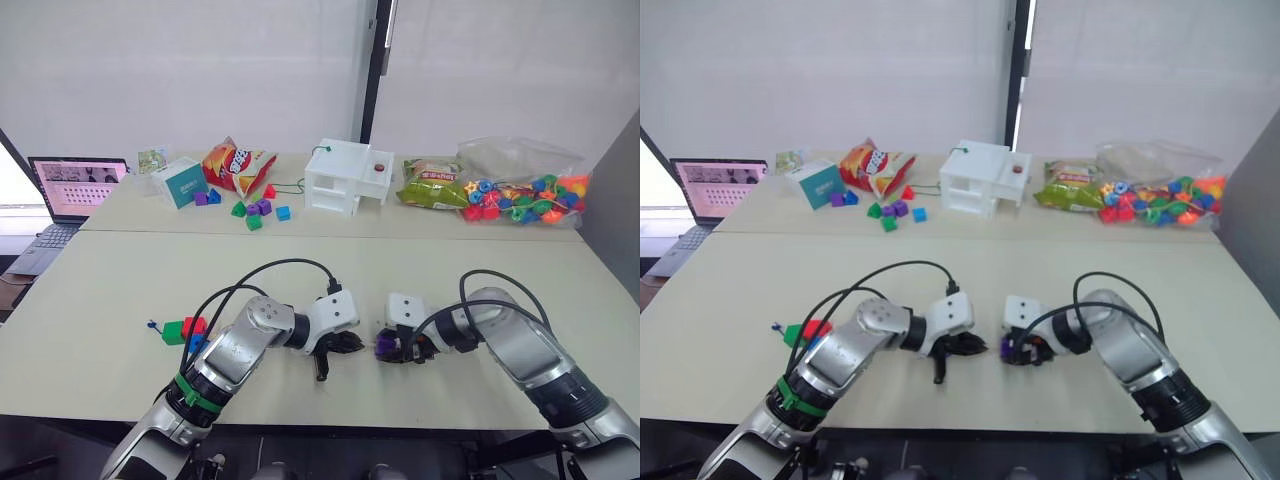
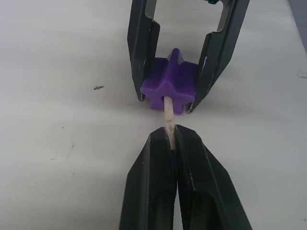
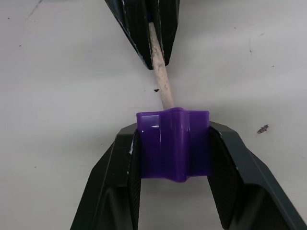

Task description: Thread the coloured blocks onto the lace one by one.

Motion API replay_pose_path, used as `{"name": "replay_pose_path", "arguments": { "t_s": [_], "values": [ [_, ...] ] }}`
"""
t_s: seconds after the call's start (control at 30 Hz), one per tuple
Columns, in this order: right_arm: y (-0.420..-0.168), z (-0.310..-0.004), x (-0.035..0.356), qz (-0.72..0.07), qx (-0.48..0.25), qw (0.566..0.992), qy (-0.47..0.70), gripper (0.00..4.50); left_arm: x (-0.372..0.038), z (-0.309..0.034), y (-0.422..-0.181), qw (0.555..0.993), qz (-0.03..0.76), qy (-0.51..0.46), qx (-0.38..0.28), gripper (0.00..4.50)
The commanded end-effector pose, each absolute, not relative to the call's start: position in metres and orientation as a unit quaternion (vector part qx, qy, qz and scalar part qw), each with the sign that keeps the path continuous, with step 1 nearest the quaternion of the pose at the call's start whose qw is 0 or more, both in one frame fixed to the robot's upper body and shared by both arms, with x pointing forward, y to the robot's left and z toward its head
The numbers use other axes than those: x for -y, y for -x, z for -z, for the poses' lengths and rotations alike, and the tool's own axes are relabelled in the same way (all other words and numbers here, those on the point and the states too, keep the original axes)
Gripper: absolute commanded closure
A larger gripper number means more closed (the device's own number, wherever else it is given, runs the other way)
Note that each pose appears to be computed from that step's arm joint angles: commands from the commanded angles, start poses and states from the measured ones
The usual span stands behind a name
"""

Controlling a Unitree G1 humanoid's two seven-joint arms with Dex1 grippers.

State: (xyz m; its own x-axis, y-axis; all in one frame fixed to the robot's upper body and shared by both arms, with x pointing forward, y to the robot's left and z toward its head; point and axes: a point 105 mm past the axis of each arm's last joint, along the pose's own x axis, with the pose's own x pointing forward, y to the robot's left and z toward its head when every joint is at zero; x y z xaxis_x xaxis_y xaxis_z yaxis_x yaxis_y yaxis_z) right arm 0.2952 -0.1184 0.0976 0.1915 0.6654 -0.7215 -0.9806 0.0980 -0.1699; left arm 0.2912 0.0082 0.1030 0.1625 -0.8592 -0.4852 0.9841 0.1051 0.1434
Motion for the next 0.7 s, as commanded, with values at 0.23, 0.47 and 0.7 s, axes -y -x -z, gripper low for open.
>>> {"name": "replay_pose_path", "arguments": {
  "t_s": [0.23,0.47,0.7],
  "values": [
    [-0.283,-0.103,0.091,-0.634,-0.207,0.668,0.332,3.13,0.019,-0.119,-0.278,0.682,0.69,-0.233,-0.061,4.5],
    [-0.285,-0.101,0.092,-0.624,-0.211,0.676,0.331,3.13,0.03,-0.126,-0.273,0.677,0.701,-0.221,-0.045,4.5],
    [-0.284,-0.1,0.093,-0.622,-0.215,0.677,0.33,3.13,0.028,-0.128,-0.274,0.686,0.695,-0.212,-0.048,4.16]
  ]
}}
